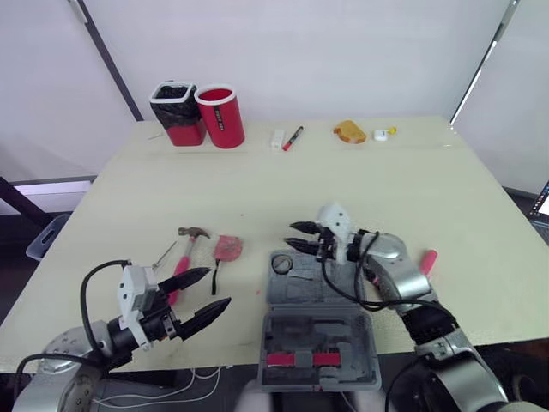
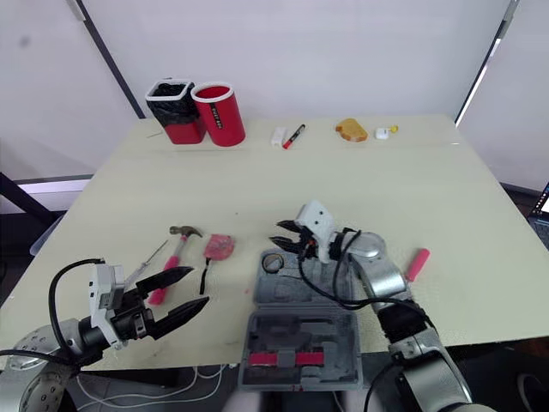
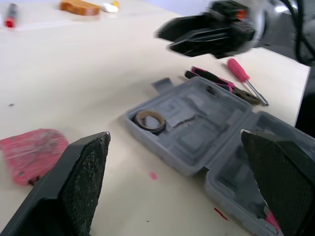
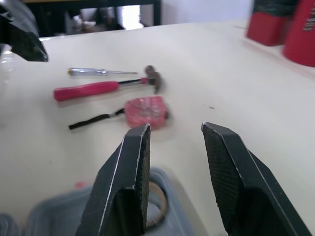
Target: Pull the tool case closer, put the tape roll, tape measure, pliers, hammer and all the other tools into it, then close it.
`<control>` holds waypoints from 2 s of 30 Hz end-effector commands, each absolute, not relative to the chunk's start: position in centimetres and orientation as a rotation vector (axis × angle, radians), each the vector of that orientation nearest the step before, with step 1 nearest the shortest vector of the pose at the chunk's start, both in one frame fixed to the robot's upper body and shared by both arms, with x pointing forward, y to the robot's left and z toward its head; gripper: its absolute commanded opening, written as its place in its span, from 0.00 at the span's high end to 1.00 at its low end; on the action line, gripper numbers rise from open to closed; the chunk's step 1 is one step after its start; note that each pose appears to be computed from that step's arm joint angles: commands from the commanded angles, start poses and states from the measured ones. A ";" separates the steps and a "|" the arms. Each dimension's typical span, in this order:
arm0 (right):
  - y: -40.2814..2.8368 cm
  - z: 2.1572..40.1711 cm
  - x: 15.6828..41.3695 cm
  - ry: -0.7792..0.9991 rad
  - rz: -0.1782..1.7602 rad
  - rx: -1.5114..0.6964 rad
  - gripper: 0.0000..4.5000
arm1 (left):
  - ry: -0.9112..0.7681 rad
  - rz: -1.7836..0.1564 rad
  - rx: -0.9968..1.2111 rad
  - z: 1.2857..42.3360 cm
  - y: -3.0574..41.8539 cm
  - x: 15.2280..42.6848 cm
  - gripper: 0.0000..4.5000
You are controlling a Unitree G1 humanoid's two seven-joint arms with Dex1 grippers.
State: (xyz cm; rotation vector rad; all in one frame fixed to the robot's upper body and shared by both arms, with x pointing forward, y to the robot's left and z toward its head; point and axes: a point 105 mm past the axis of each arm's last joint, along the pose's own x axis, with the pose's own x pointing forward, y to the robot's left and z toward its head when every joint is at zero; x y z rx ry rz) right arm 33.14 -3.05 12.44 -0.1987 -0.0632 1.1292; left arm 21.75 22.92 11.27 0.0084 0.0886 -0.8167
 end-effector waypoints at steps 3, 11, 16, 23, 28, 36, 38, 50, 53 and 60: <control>-11.6 13.4 31.7 -0.101 0.951 -0.164 0.61 | 0.060 -0.633 -0.004 11.1 26.3 21.3 0.00; -24.3 10.4 26.2 0.010 0.613 -0.149 0.61 | 0.124 -0.403 -0.022 8.9 31.6 18.7 0.00; -28.7 8.3 22.2 0.095 0.488 -0.126 0.23 | 0.176 -0.322 -0.020 7.3 34.2 17.4 0.00; -32.0 7.1 19.0 0.138 0.388 -0.080 0.00 | 0.217 -0.275 -0.032 5.9 35.6 16.1 0.00; -33.3 6.1 17.8 0.160 0.345 -0.041 0.00 | 0.222 -0.273 -0.032 5.8 35.7 15.9 0.00; -32.2 6.9 18.6 0.148 0.453 -0.036 0.00 | 0.198 -0.338 0.016 7.0 33.7 17.4 0.00; -30.7 8.2 19.5 0.117 0.543 -0.038 0.00 | 0.177 -0.354 0.036 7.7 32.5 18.7 0.00; -21.4 14.1 22.6 -0.006 1.131 -0.126 0.00 | 0.169 -0.247 -0.001 8.2 26.5 26.1 0.00; -19.3 15.3 23.4 -0.034 1.213 -0.151 0.00 | 0.196 -0.233 -0.006 7.5 24.4 27.7 0.00; -17.1 16.8 24.1 -0.084 1.277 -0.162 0.00 | 0.272 -0.185 0.032 5.8 22.8 29.1 0.00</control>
